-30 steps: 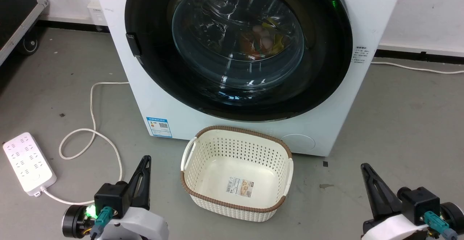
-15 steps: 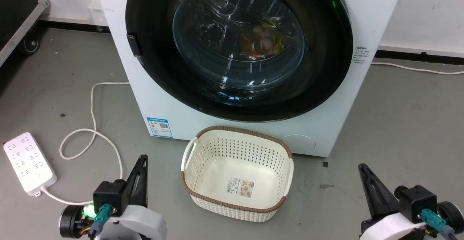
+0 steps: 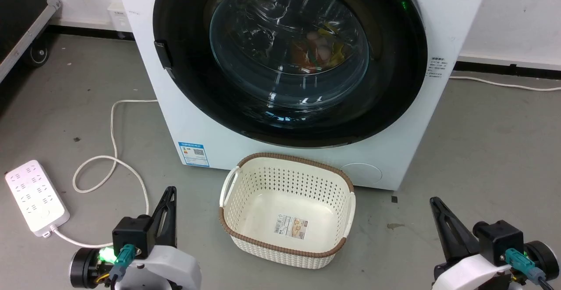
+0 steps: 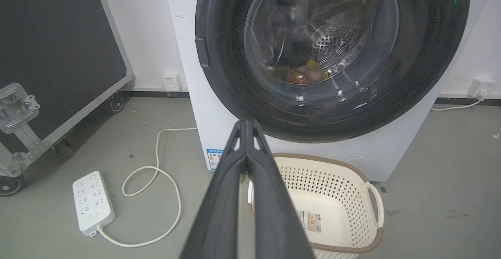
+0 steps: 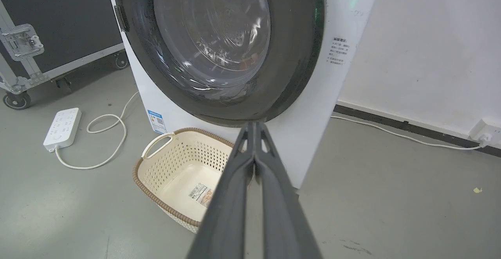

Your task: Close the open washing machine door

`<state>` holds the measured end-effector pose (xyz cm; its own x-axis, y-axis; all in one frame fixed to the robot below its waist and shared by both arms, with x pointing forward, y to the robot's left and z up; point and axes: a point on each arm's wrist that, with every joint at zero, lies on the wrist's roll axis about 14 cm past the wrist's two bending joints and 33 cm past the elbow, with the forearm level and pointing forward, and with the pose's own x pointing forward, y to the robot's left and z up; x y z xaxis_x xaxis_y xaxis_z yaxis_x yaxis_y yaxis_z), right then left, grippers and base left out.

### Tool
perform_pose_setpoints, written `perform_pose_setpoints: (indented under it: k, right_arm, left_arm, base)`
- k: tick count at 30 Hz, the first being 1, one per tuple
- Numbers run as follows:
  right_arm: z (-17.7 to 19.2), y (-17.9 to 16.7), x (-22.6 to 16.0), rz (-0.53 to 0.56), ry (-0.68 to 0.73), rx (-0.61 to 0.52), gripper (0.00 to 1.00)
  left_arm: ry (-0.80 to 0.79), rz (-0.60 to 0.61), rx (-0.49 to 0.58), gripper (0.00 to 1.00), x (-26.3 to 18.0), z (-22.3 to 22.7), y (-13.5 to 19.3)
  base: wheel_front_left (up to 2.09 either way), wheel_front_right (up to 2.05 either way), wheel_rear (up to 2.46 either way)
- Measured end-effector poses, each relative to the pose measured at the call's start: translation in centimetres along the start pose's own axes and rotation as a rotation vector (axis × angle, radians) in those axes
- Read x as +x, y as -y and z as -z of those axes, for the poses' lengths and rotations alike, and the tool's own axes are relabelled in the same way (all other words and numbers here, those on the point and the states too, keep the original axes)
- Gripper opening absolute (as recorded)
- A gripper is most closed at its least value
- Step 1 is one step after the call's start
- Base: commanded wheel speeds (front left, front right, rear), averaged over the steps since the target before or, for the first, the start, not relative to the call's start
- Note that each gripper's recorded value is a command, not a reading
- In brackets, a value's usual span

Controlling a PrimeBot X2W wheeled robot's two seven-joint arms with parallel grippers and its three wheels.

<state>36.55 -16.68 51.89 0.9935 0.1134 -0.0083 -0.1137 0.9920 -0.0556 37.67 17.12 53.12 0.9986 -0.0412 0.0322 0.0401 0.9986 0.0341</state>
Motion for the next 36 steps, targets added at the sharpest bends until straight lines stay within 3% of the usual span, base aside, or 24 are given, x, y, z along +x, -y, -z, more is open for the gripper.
perform_pose_setpoints:
  k: [36]
  right_arm:
    - [-0.20, -0.55, 0.34, -0.017, -0.017, 0.000, 0.00]
  left_arm:
    - [-0.024, -0.035, 0.015, 0.00, -0.12, -0.01, -0.54]
  base:
    - [0.00, 0.00, 0.00]
